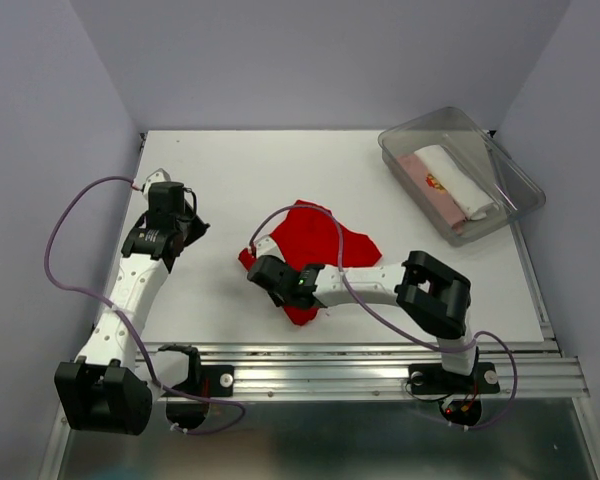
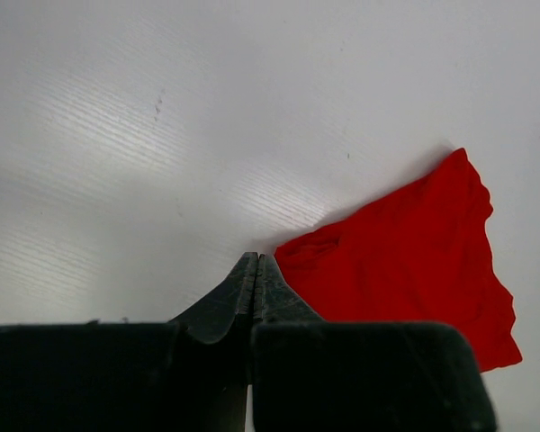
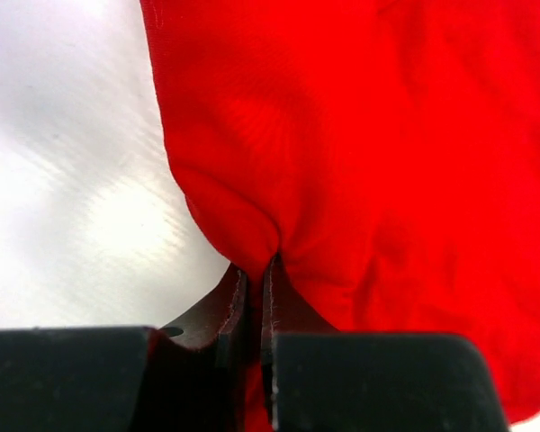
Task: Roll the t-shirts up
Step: Roll the T-shirt to the center of the board.
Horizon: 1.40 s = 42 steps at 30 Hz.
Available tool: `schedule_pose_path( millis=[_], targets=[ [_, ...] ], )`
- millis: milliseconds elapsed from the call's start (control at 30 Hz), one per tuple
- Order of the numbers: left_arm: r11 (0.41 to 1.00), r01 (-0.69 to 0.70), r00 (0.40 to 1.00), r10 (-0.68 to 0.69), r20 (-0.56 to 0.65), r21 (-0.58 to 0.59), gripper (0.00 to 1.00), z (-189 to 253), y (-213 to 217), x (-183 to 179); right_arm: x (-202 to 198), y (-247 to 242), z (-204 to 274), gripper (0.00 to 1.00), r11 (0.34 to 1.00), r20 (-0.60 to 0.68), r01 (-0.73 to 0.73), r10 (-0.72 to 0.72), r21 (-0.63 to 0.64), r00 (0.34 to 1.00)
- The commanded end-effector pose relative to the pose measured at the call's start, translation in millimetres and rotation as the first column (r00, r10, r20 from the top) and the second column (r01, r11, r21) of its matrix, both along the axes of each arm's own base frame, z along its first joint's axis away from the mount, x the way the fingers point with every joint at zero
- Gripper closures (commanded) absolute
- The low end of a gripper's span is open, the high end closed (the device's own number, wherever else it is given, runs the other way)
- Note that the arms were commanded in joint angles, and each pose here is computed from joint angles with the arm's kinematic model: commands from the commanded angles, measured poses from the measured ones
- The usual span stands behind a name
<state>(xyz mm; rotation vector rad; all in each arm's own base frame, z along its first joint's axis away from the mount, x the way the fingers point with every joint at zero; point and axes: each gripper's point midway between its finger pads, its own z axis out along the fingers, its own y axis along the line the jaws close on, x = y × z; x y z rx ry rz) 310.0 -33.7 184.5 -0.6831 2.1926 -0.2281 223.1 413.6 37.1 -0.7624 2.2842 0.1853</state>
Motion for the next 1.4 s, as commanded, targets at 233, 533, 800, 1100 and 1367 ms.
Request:
schedule_pose_path(
  millis=[233,533,800,1100,1367],
  targets=[
    [1.0,0.017,0.999,-0.018,0.049,0.015,1.0,16,2,-1,-28,23,32,0.99,0.921,-0.325,0.004,0.134,0.39,0.936],
    [0.998,0.057,0.997,-0.056,0.044,-0.018,1.0,11,-8,4,-39,27,61,0.99,0.791,-0.438,0.034,0.301,0.61,0.847],
    [0.991,0.129,0.989,-0.127,0.071,-0.024,1.0,19,-21,-2,-52,23,68,0.99,0.699,-0.502,0.038,0.473,0.714,0.724],
    [0.967,0.252,0.966,-0.253,-0.054,-0.034,1.0,-2,-38,-24,-59,19,71,0.99,0.598,-0.524,0.094,0.603,0.796,0.601],
    [0.959,0.282,0.951,-0.282,-0.126,-0.023,1.0,-14,-40,-46,-53,16,54,0.99,0.611,-0.595,0.174,0.599,0.772,0.536]
  ],
)
